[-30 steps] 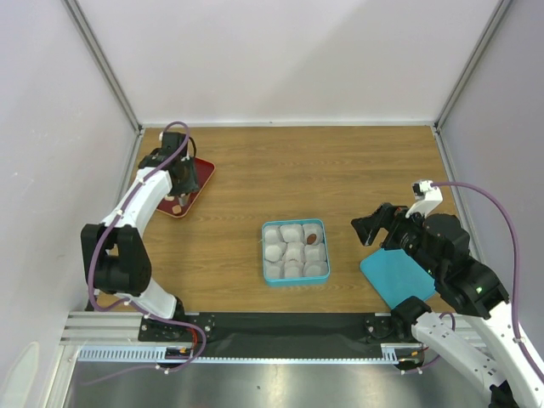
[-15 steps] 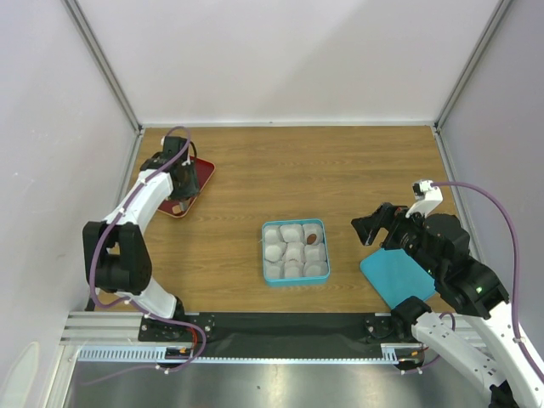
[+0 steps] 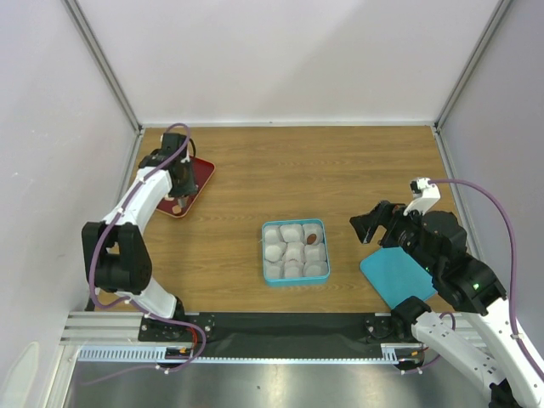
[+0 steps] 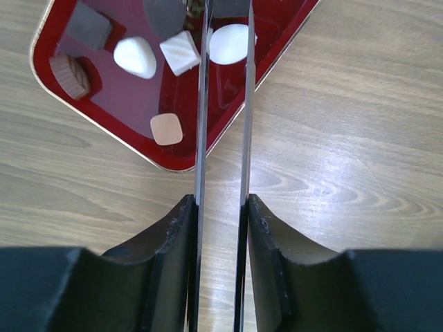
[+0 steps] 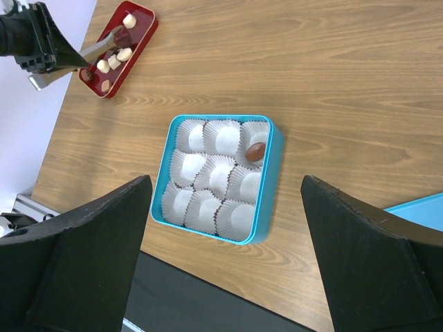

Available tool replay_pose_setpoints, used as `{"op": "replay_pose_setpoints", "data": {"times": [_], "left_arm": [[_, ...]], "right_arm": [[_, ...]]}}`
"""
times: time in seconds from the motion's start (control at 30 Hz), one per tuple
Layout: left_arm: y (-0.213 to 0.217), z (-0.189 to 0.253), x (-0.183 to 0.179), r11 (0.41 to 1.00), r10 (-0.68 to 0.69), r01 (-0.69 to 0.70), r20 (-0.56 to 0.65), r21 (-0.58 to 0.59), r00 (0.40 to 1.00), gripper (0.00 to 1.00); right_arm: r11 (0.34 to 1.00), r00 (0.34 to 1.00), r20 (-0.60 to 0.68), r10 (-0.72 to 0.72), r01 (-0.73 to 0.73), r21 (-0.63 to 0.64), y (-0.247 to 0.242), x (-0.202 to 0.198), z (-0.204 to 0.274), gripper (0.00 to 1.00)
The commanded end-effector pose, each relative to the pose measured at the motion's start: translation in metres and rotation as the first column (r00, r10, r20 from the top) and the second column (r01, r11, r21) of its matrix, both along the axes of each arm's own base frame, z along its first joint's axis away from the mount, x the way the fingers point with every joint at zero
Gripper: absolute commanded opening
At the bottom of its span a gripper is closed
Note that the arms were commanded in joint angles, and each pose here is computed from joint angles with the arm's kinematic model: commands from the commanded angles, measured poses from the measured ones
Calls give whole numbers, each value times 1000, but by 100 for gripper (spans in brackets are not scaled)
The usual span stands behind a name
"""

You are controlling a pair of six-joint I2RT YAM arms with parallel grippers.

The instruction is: Pack the chocolate

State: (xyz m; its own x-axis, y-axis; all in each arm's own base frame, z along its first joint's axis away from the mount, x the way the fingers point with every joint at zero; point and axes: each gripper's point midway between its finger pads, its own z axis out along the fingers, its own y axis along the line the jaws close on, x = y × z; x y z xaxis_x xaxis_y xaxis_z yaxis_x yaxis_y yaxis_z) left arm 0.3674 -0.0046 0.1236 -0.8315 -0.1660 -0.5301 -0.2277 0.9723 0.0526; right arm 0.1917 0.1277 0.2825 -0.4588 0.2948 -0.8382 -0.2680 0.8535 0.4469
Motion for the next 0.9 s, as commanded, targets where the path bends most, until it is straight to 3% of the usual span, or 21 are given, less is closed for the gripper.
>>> {"op": "replay_pose_setpoints", "data": {"times": [0.0, 0.27, 0.5, 0.7, 0.77, 0.87], "left_arm": [[8, 36, 12, 1000, -2, 0, 87, 28, 996, 36], [7, 55, 11, 1000, -14, 11, 118, 25, 993, 36], [-38, 90, -6, 986, -159, 164, 188, -12, 969, 35], [-123, 113, -57, 911, -381, 408, 256, -57, 888, 35], [-162, 124, -84, 840, -471, 528, 315, -125, 824, 34], [-195, 121, -117, 780, -524, 600, 338, -178, 782, 34]], "right_arm": [[1000, 998, 58, -11, 10, 26, 0, 4, 21, 96], [1000, 998, 57, -12, 10, 28, -1, 4, 22, 96], [999, 997, 64, -37, 37, 9, -7, 5, 24, 96], [996, 995, 67, -74, 77, -43, -18, 6, 22, 96], [995, 993, 72, -88, 92, -45, -22, 6, 24, 96], [994, 993, 74, -91, 95, -45, -23, 5, 25, 96]]}}
